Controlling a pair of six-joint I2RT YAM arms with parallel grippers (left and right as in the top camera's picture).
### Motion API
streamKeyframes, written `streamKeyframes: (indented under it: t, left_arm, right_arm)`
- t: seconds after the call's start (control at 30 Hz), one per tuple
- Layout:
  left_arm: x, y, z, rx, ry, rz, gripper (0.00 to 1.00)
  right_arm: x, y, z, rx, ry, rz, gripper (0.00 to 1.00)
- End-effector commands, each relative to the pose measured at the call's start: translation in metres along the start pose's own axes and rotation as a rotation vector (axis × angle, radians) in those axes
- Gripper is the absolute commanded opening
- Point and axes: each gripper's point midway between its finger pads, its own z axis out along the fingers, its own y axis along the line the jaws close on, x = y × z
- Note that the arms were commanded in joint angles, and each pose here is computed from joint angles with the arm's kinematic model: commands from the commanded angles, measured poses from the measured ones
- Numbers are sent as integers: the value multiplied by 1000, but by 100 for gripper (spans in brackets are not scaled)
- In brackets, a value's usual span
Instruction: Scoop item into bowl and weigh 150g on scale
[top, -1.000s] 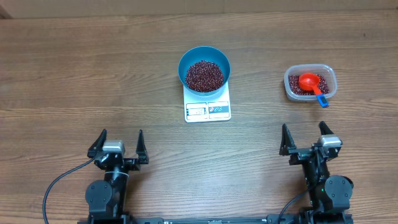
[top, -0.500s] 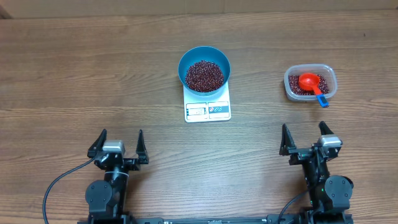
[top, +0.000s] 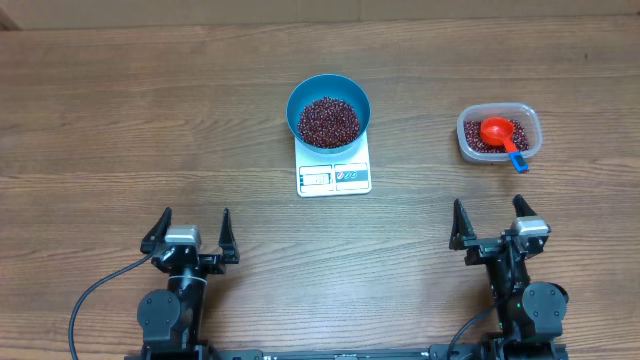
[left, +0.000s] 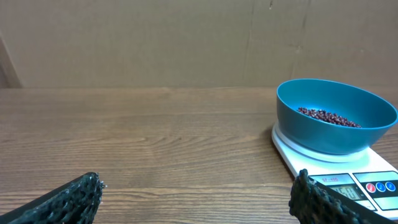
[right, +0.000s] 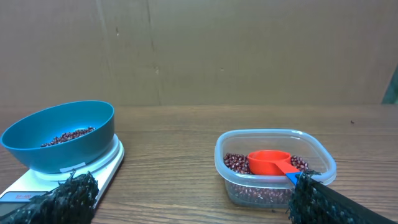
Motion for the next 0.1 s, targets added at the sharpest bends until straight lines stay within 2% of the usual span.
streamKeyframes:
  t: [0.0,0.07]
  left_arm:
    - [0,2,0,-10,-5,-10,99]
    - [0,2,0,-10,-5,-10,100]
  right_arm:
    - [2,2,0,-8,-2,-5,100]
    - [2,2,0,-8,-2,-5,100]
